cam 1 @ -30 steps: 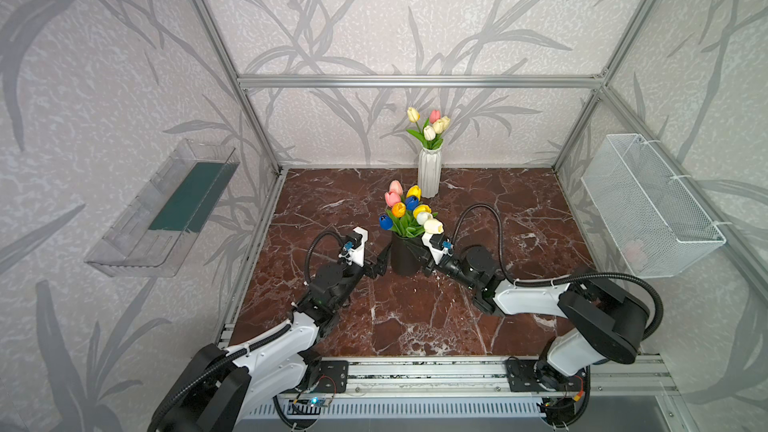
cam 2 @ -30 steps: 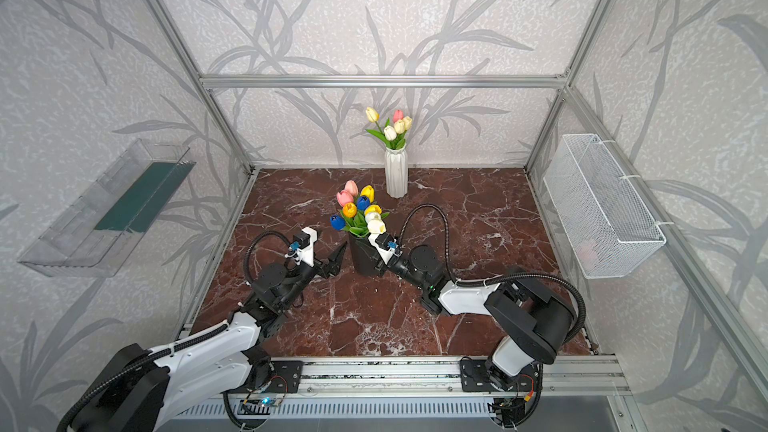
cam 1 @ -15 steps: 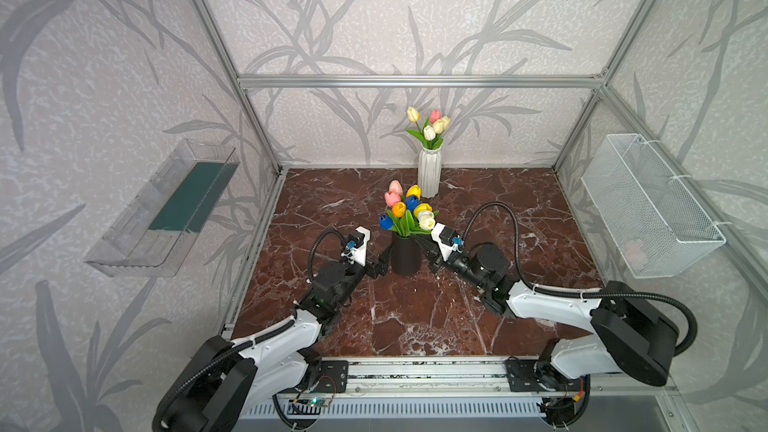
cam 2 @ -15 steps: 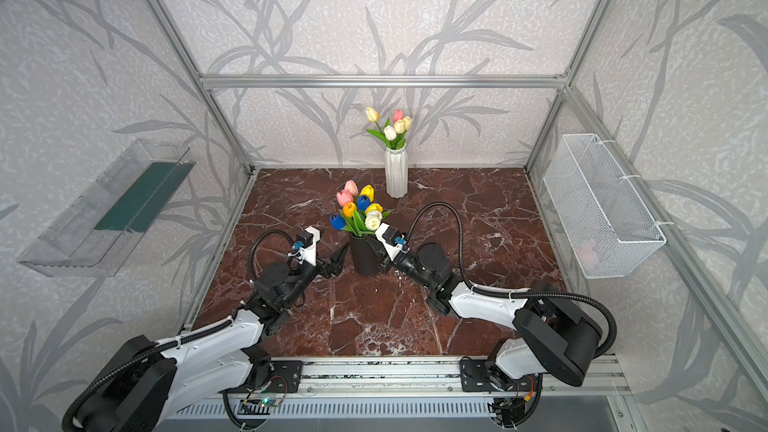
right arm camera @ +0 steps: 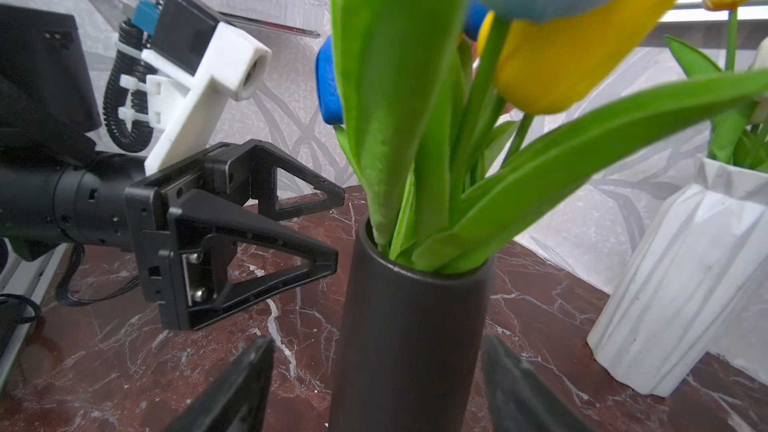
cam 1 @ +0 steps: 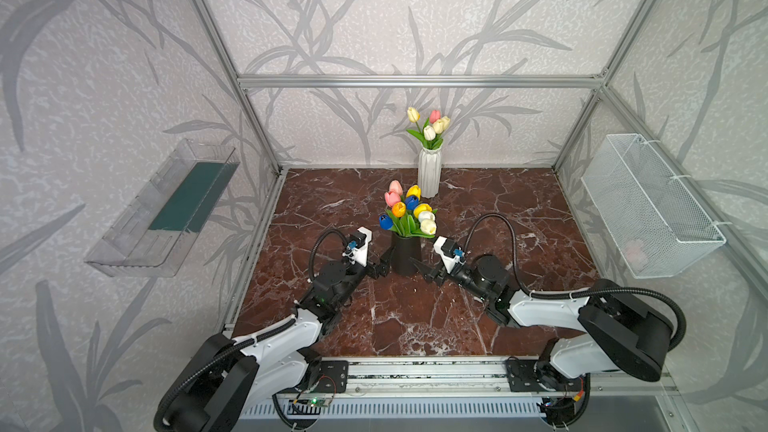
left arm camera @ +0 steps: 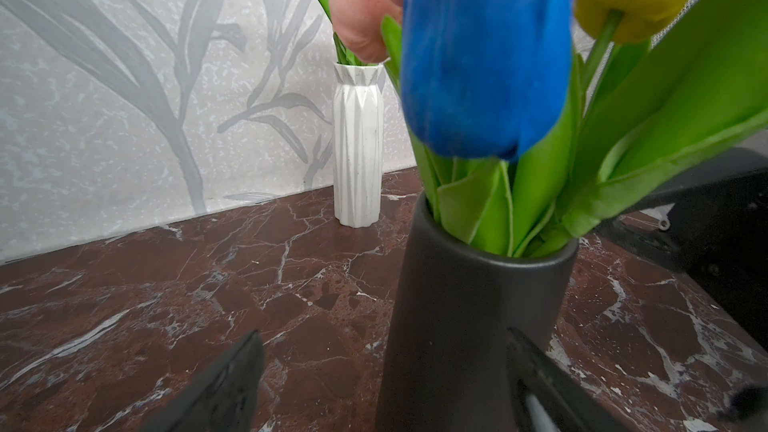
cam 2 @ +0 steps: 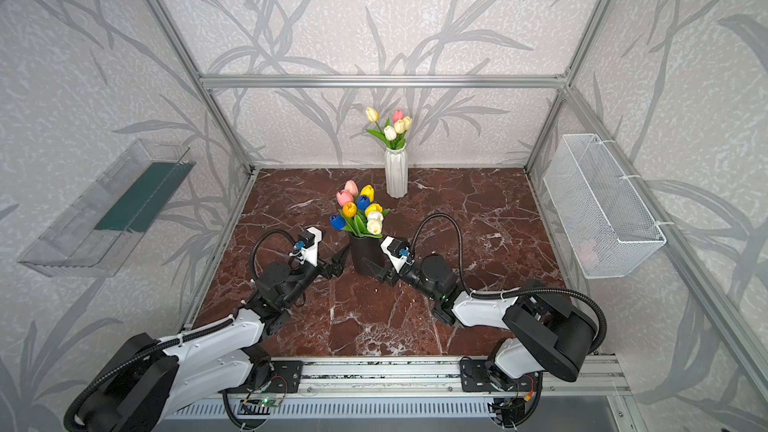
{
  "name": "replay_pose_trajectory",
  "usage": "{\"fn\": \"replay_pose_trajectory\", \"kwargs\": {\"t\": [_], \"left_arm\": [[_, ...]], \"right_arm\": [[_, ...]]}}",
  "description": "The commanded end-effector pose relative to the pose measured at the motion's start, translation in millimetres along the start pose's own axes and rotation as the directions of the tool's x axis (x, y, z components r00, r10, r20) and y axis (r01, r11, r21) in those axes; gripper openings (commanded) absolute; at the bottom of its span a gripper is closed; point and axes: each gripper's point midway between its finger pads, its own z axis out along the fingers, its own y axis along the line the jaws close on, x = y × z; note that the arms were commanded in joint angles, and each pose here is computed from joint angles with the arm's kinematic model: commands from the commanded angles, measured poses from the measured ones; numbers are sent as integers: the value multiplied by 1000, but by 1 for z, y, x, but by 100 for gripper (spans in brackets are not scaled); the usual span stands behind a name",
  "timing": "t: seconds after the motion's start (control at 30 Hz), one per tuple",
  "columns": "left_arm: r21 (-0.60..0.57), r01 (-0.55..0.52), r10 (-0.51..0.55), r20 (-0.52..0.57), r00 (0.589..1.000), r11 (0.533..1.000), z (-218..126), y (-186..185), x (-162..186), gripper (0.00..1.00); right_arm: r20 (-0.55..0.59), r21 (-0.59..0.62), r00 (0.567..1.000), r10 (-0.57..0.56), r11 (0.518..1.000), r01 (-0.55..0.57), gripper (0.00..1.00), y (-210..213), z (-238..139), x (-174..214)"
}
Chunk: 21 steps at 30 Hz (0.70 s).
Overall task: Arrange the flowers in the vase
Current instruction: 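Open the right gripper and withdraw it from the black vase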
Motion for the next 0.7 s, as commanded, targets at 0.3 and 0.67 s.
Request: {"fn": "replay_pose_trajectory", "kwargs": {"t": [0.3,0.67], "left_arm": [[6,-2,2,53,999,1000,2,-1,-18,91],[-2,-12,12,49,999,1000,-2,0,-17,91]], "right_arm": [[-12,-44,998,61,997,-62,93,-7,35,18],[10,-50,997,83,995,-82,96,-10,65,35]]}}
